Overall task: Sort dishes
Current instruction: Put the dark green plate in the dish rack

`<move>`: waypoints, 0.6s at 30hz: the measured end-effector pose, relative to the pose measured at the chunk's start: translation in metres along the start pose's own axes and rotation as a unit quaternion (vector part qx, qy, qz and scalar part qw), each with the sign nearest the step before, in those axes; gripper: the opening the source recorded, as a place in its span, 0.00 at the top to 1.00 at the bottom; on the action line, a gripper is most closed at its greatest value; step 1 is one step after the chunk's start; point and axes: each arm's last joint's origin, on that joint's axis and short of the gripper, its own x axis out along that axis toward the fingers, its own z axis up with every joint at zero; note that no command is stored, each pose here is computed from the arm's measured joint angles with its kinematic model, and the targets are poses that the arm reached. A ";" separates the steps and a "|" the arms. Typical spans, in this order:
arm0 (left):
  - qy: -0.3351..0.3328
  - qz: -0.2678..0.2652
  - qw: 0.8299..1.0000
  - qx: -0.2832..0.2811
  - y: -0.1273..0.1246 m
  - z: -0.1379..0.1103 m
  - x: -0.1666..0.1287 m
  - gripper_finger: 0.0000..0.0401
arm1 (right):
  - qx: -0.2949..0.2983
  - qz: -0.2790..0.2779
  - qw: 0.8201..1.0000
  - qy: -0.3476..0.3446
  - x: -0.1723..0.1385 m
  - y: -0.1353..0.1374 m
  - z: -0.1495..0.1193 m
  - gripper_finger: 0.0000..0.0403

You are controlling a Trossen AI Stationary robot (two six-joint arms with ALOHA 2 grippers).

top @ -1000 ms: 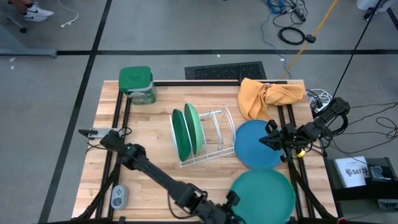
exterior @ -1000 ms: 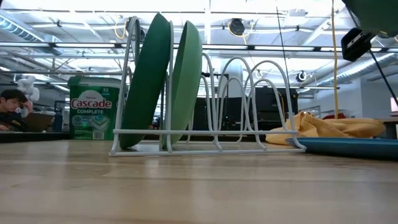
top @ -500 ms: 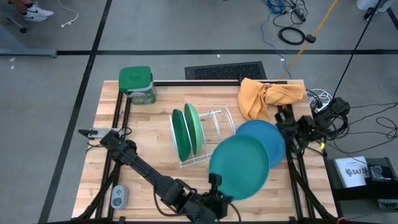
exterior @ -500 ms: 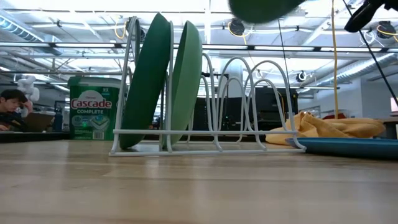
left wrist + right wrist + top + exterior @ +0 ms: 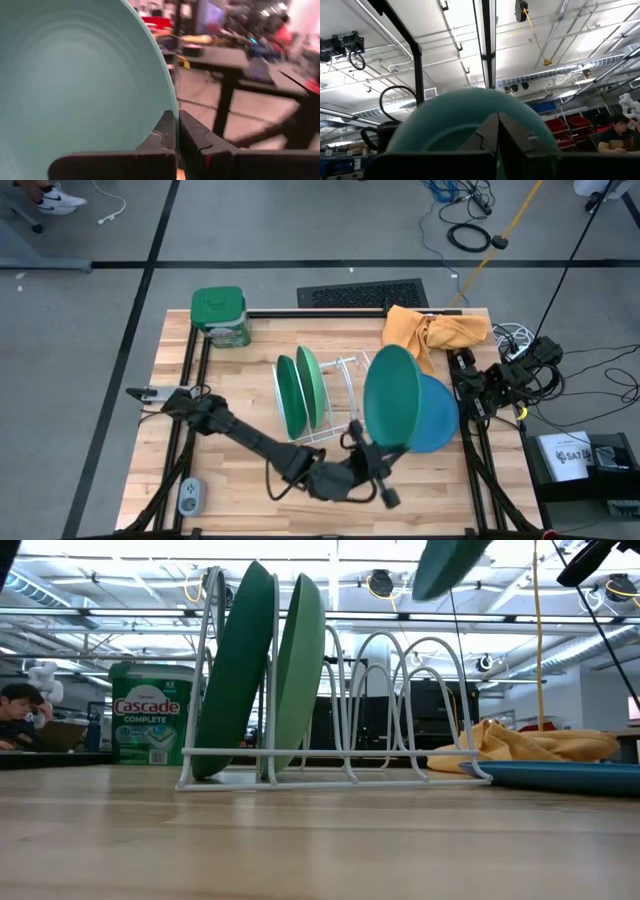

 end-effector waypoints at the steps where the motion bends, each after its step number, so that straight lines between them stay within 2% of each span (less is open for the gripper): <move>1: -0.010 0.009 1.000 -0.010 0.003 -0.002 0.004 1.00 | 0.003 0.000 1.000 0.001 0.000 0.000 0.000 0.99; 4: -0.037 0.022 0.999 -0.033 0.009 -0.001 0.011 1.00 | 0.016 0.004 1.000 0.003 0.000 0.000 -0.001 0.99; 7: -0.050 0.047 0.997 -0.033 0.010 -0.001 0.011 1.00 | 0.030 0.030 0.999 0.009 0.000 0.002 -0.003 0.99; 10: -0.053 0.071 0.996 -0.014 0.007 -0.002 0.000 1.00 | 0.050 0.048 0.997 0.017 0.000 0.004 -0.005 0.99; 15: -0.081 0.081 0.993 -0.040 0.014 0.010 -0.022 1.00 | 0.071 0.073 0.993 0.055 -0.001 0.006 -0.012 0.99; 18: -0.087 0.092 0.991 -0.050 0.026 -0.005 -0.026 1.00 | 0.083 0.074 0.991 0.072 -0.002 0.007 -0.016 0.99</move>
